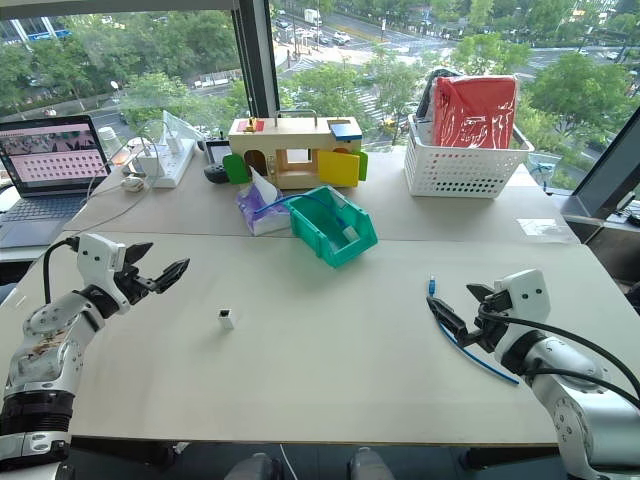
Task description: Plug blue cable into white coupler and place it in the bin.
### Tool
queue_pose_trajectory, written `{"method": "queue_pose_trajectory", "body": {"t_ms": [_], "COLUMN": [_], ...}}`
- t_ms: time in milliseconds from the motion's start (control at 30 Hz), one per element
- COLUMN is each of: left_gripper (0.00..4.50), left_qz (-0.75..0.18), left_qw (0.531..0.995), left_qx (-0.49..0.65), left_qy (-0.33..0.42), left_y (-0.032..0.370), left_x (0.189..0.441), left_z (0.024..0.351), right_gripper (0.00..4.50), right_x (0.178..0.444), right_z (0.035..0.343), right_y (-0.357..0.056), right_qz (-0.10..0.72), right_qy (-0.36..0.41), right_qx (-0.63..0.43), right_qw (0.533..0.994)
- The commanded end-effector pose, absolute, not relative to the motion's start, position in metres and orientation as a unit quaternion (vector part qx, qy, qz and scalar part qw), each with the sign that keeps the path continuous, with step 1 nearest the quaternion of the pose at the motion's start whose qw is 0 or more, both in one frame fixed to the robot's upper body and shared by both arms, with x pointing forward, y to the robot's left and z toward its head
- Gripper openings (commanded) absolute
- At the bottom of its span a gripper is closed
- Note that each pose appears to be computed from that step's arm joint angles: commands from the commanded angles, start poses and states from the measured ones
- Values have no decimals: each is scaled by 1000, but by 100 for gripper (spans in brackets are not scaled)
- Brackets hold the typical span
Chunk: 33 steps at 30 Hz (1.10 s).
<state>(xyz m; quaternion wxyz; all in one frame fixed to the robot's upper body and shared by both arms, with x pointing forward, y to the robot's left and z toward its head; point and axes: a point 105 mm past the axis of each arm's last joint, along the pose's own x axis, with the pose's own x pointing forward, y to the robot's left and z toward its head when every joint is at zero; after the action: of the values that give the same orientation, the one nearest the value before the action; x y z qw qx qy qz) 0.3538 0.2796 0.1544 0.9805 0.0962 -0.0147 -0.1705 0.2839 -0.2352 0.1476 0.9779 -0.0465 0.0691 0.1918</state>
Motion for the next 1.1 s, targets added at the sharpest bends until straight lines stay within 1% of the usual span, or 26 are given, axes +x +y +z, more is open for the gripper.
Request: {"method": "queue_pose_trajectory", "body": {"t_ms": [33,100,133,233,300,400,467,567,733,833,967,1100], "left_gripper": [450,450,450,450,450,450,450,450,450,450,450,450], "left_qz": [-194,-261,-282,-346,-392,-435,-457,-486,-512,-515,-520,-533], "left_qw": [974,958,952,931,914,896,885,870,855,853,850,841], "left_qx": [95,69,63,66,73,77,84,82,86,89,89,91], "left_qy": [-59,-93,-98,-93,-76,-45,-25,-4,6,5,6,9], "left_y": [280,268,265,249,237,224,218,207,194,190,187,183], "left_x": [356,350,348,339,329,316,306,294,281,278,275,269], "left_z": [188,214,220,231,232,228,224,223,227,232,235,238], "right_gripper": [448,448,448,448,448,448,448,448,448,370,239,101], "right_x": [289,297,299,311,322,334,341,357,372,378,380,379], "right_z": [166,169,169,154,155,154,147,133,114,105,99,98], "right_y": [-238,-235,-235,-238,-236,-230,-229,-237,-249,-245,-244,-235], "right_qz": [196,204,204,177,162,153,144,108,61,63,69,96], "right_qy": [44,62,70,125,125,132,147,166,197,206,211,214], "right_qx": [-74,-98,-107,-137,-116,-102,-98,-91,-85,-80,-83,-75], "right_qw": [977,972,971,967,972,974,974,976,975,973,971,969]}}
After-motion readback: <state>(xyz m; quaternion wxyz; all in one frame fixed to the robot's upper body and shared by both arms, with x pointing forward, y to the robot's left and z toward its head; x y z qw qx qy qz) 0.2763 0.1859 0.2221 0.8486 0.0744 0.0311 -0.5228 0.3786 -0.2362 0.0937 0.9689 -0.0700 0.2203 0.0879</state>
